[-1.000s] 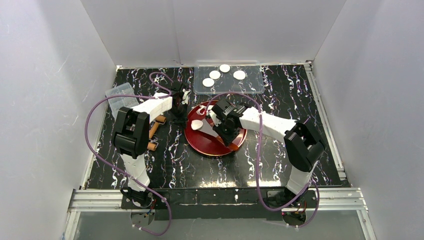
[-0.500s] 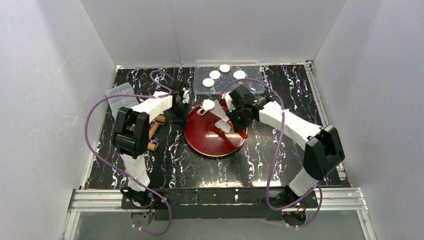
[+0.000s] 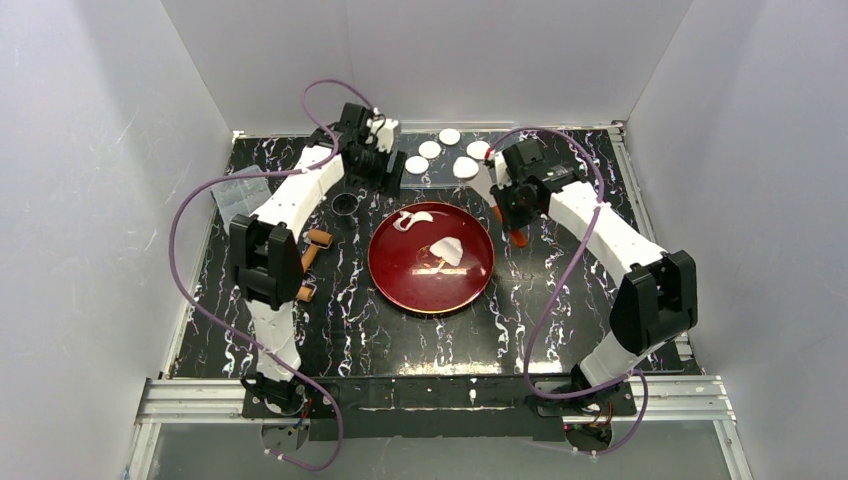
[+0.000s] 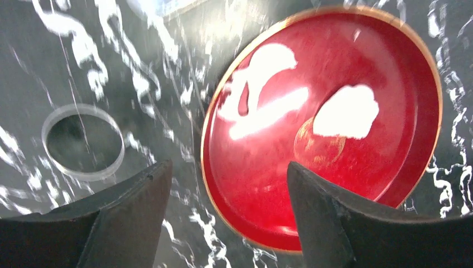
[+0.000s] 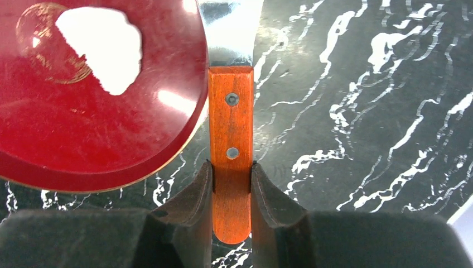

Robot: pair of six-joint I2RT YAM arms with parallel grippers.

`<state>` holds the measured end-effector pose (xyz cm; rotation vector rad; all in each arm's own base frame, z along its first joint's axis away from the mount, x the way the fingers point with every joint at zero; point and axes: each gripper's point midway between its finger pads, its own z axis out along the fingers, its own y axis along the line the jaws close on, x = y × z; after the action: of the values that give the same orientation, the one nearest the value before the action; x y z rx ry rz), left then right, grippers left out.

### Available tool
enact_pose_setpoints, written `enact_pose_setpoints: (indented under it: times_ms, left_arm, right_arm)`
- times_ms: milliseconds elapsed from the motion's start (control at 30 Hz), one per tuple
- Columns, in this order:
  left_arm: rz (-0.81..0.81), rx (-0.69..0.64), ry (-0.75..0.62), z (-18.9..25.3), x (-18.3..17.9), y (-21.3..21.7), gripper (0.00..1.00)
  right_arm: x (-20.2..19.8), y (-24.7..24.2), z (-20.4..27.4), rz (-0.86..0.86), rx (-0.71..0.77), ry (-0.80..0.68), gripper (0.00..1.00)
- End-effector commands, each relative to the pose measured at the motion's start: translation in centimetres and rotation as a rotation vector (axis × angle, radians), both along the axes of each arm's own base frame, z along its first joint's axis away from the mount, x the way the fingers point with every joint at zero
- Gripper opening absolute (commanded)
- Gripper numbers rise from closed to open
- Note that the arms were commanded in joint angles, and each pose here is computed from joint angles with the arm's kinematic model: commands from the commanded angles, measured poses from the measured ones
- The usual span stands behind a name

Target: Roll out the dumpling wrappers from the dough

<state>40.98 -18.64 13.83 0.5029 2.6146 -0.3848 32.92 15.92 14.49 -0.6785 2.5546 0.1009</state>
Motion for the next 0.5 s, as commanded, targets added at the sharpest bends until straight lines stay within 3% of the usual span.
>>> enact_pose_setpoints:
  times_ms: [0,233,467]
  left_arm:
    - [-0.317,0.019,-0.083,0.7,2.8,-2.7,0.75]
    - [-0.413,0.152,-0.173,-2.7,9.6,-3.9,0.75]
    - [-0.474,0.207,-0.382,-3.5,15.0,-4.9,0.69]
  right_arm:
    - [2.4,-2.2,3.1,-0.082,0.026,-0.083,0.01]
    - [4.6,-4.6,3.1,-0.177,0.017,-0.089,0.01]
    - [5.2,-4.9,2.0,-0.195,0.03,-0.047,0.01]
